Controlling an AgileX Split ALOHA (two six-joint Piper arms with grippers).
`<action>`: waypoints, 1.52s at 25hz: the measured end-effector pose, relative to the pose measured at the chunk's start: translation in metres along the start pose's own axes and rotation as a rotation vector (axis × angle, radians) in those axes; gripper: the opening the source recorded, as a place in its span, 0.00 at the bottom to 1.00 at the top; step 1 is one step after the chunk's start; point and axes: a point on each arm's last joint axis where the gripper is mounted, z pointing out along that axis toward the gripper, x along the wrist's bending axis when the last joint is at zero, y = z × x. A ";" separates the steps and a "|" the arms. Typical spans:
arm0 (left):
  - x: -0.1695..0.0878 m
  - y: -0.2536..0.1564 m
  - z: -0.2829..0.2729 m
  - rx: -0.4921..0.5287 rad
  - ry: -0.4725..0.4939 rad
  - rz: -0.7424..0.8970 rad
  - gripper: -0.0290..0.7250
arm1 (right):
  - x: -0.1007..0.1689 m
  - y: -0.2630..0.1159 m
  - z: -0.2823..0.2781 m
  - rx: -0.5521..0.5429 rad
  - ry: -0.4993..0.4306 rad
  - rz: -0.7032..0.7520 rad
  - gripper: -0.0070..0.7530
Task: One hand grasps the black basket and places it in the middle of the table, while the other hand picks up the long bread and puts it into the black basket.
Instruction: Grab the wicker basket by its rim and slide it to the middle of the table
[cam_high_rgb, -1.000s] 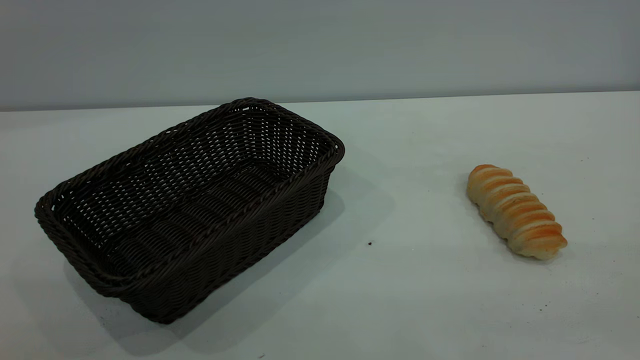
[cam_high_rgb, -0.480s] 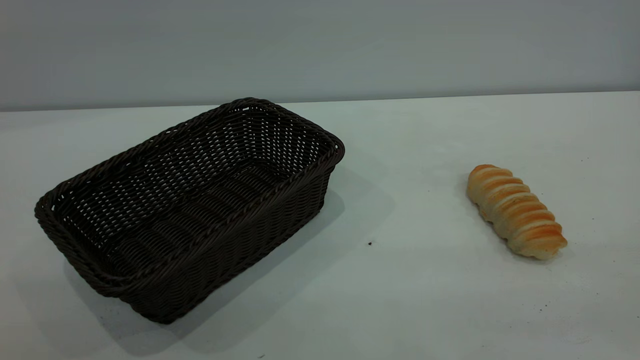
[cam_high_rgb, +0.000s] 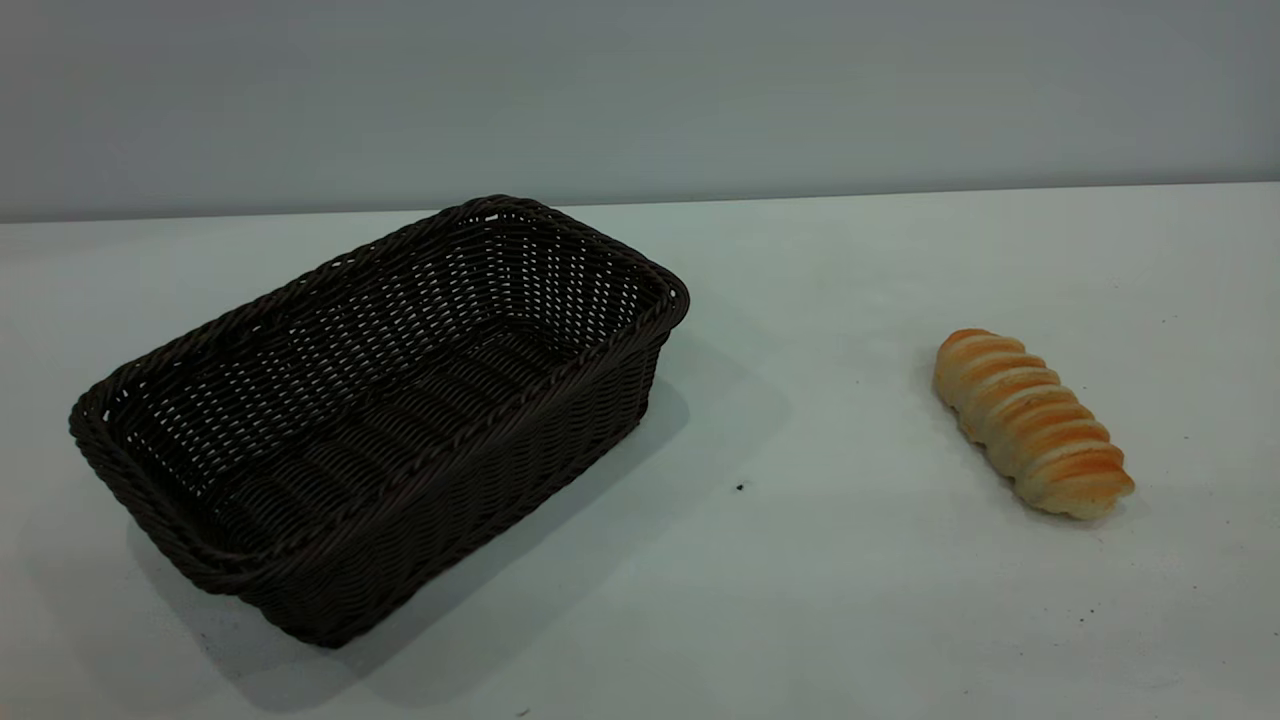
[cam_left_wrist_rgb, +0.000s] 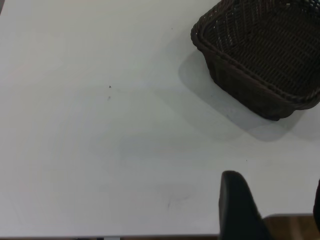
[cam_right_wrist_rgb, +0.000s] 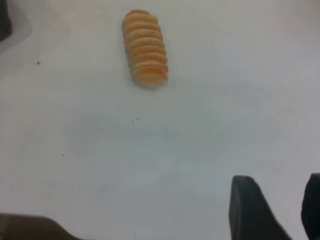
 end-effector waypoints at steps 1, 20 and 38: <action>0.000 0.000 0.000 0.000 0.001 0.000 0.62 | 0.000 0.000 0.000 0.000 0.000 0.000 0.32; -0.002 0.009 -0.007 -0.087 -0.023 -0.001 0.62 | 0.005 0.006 -0.001 -0.062 0.060 0.021 0.33; -0.016 0.100 0.091 0.383 -0.064 -0.112 0.62 | 0.011 0.064 0.062 -0.014 0.204 -0.006 0.70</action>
